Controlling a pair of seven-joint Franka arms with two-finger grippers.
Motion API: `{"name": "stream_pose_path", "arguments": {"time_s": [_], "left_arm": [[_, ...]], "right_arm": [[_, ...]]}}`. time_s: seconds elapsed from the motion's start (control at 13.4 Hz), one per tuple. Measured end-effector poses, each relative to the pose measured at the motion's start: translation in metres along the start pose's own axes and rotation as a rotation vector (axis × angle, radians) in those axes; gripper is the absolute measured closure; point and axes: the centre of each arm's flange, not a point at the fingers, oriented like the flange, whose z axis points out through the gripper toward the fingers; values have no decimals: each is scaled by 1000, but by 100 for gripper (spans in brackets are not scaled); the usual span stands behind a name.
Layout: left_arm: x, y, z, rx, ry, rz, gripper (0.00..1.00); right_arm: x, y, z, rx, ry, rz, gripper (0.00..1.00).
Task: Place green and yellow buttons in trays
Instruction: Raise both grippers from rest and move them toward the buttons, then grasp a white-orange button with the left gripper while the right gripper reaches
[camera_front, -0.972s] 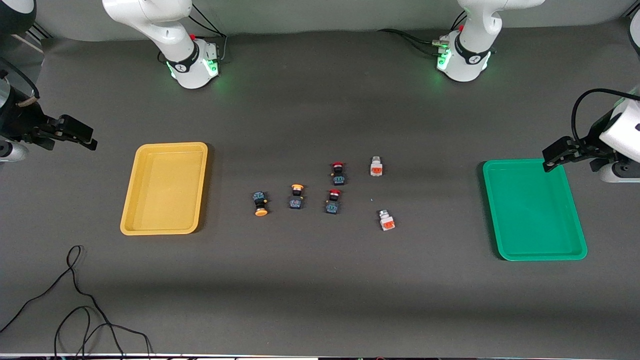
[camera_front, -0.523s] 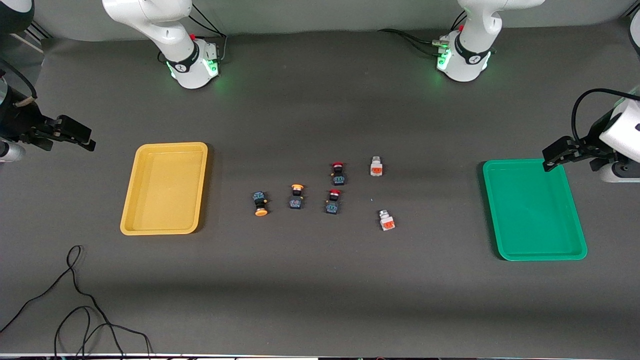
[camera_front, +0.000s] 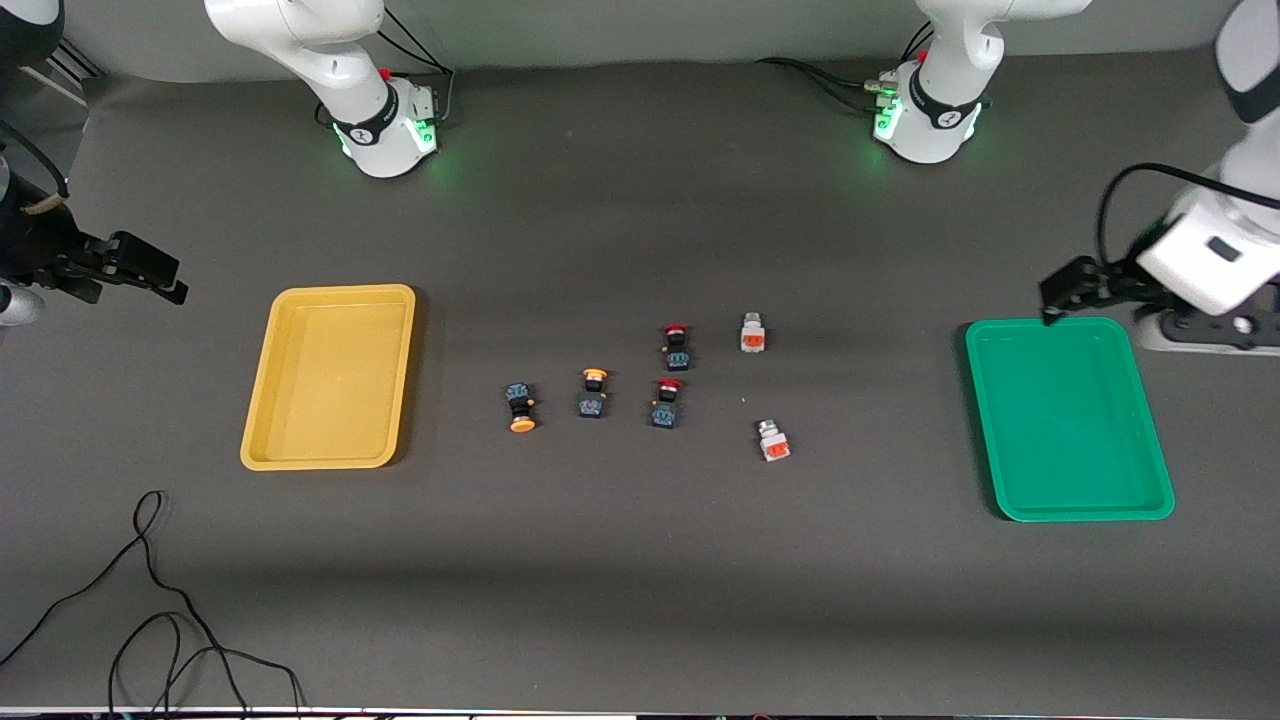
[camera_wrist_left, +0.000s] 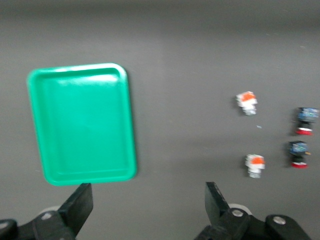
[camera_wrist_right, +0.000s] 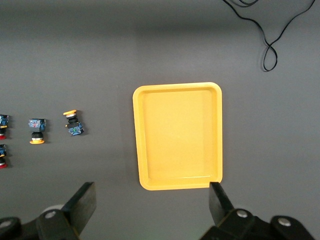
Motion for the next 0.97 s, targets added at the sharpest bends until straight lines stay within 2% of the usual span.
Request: {"name": "stream_pose_path", "arguments": {"time_s": [0.3, 0.52, 0.67, 0.82, 0.97], "left_arm": [[-28, 85, 18, -22, -25, 51, 0], [-83, 179, 29, -18, -30, 63, 0], [-122, 241, 34, -17, -18, 127, 0], [-142, 277, 49, -25, 0, 150, 0], [-140, 285, 79, -28, -1, 143, 0]], "right_arm": [[1, -1, 2, 0, -3, -1, 0], [2, -2, 4, -1, -7, -3, 0], [3, -4, 6, -1, -11, -7, 0], [4, -6, 9, -2, -18, -11, 0], [7, -7, 17, -4, -35, -11, 0]]}}
